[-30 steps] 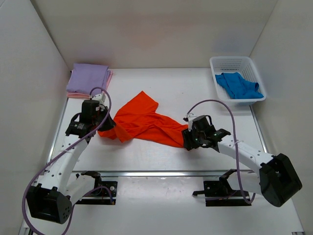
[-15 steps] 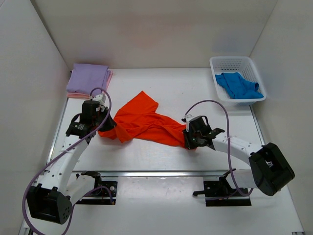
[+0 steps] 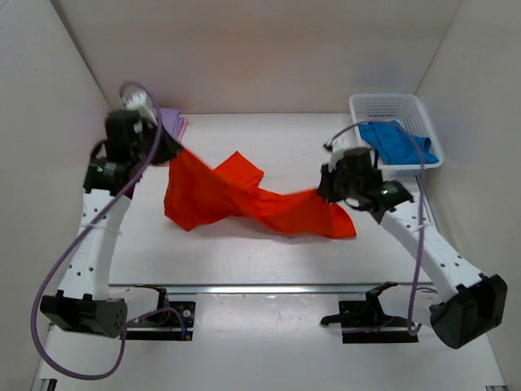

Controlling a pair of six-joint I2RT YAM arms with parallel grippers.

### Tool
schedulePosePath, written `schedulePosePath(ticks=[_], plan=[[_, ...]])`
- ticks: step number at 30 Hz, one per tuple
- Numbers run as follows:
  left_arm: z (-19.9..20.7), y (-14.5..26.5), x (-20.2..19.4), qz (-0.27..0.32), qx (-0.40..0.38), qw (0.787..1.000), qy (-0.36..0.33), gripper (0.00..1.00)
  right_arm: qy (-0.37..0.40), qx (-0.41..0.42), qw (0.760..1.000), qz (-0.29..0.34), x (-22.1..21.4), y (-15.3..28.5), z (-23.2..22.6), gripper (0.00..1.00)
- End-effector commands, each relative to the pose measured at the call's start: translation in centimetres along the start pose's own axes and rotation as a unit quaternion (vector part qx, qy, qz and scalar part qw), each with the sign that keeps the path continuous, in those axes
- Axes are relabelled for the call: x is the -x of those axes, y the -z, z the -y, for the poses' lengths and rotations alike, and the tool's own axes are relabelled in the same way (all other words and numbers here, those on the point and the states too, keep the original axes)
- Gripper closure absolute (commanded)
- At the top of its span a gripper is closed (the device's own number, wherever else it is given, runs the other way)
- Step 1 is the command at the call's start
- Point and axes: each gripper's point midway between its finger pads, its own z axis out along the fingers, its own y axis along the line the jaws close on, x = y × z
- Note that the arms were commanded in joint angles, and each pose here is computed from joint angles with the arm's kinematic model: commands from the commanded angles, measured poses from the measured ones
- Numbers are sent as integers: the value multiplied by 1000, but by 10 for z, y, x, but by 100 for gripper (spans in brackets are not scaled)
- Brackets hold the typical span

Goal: Fold and stack the t-shirts
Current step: Flatten out the tshirt

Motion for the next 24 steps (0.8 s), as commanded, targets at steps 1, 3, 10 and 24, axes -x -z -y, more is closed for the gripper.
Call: schedulePosePath(ticks=[1,3,10,24], plan=[[51,69,114,154,-50,987,-14,100,37,-38,984,170,117,90,2,100],[77,111,161,217,-78,973,-5,100,43,-45,969,238,154,133,0,100],[113,209,191,326,-141,935,2,100,60,-48,924,376,195,248,-4,100],[115,195,200,331,-131,935,4,100,55,-23,942,331,216,233,12,100]])
